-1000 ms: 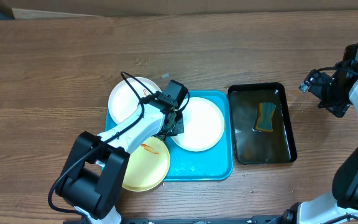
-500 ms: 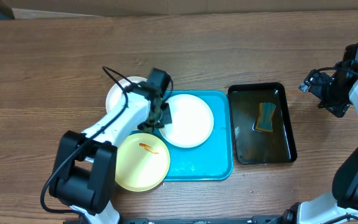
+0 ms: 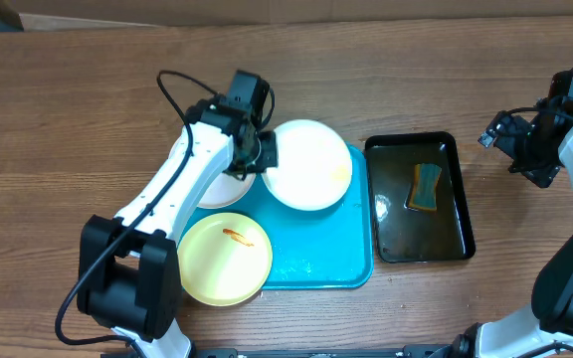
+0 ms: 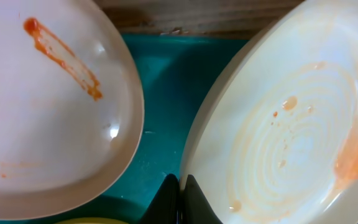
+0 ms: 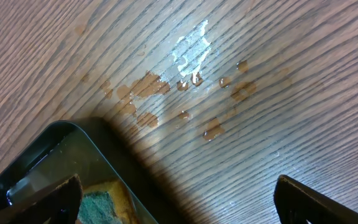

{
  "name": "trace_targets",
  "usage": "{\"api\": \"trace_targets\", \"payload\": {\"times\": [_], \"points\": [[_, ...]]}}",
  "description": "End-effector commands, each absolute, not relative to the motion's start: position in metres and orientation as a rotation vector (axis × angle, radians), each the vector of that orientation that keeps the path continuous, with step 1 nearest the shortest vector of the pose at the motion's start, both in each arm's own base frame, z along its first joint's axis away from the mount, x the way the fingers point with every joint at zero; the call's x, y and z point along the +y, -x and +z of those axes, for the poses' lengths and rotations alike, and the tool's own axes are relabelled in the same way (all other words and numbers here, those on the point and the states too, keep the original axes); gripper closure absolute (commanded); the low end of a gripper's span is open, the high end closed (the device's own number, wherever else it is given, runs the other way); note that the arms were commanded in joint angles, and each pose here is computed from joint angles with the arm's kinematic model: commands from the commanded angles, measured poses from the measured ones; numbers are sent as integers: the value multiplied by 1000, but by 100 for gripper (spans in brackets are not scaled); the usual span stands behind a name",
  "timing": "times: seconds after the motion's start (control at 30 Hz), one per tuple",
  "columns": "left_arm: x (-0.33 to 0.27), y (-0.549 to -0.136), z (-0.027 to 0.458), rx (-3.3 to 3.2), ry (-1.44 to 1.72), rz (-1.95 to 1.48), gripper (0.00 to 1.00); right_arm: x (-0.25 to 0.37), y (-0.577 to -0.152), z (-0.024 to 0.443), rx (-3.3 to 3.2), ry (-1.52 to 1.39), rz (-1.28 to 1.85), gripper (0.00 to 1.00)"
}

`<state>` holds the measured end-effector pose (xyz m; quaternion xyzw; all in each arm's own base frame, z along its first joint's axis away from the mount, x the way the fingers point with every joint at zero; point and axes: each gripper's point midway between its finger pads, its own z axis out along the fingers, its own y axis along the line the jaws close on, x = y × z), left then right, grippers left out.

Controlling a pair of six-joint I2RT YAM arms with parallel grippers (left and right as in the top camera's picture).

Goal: Clean dirty plates on tray and stack at the side
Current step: 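Lift the white plate with the left gripper and swing it over the black tray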

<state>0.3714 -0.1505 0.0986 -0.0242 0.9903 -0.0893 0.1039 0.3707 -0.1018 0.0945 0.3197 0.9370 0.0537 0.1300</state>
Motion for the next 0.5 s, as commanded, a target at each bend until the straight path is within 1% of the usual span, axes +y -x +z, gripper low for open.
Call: {"api": "trace_targets", "payload": {"times": [0.0, 0.13, 0.27, 0.47], "points": [[-163, -387, 125, 2857, -15, -310, 96, -103, -376, 101, 2698, -926, 169, 0], [-174, -395, 141, 2808, -50, -308, 96, -103, -376, 101, 2698, -926, 169, 0], [-193, -397, 147, 2744, -123, -240, 96, -103, -376, 101, 2698, -926, 169, 0], [-242, -393, 158, 2597, -271, -130, 96, -103, -376, 101, 2698, -926, 169, 0]]}}
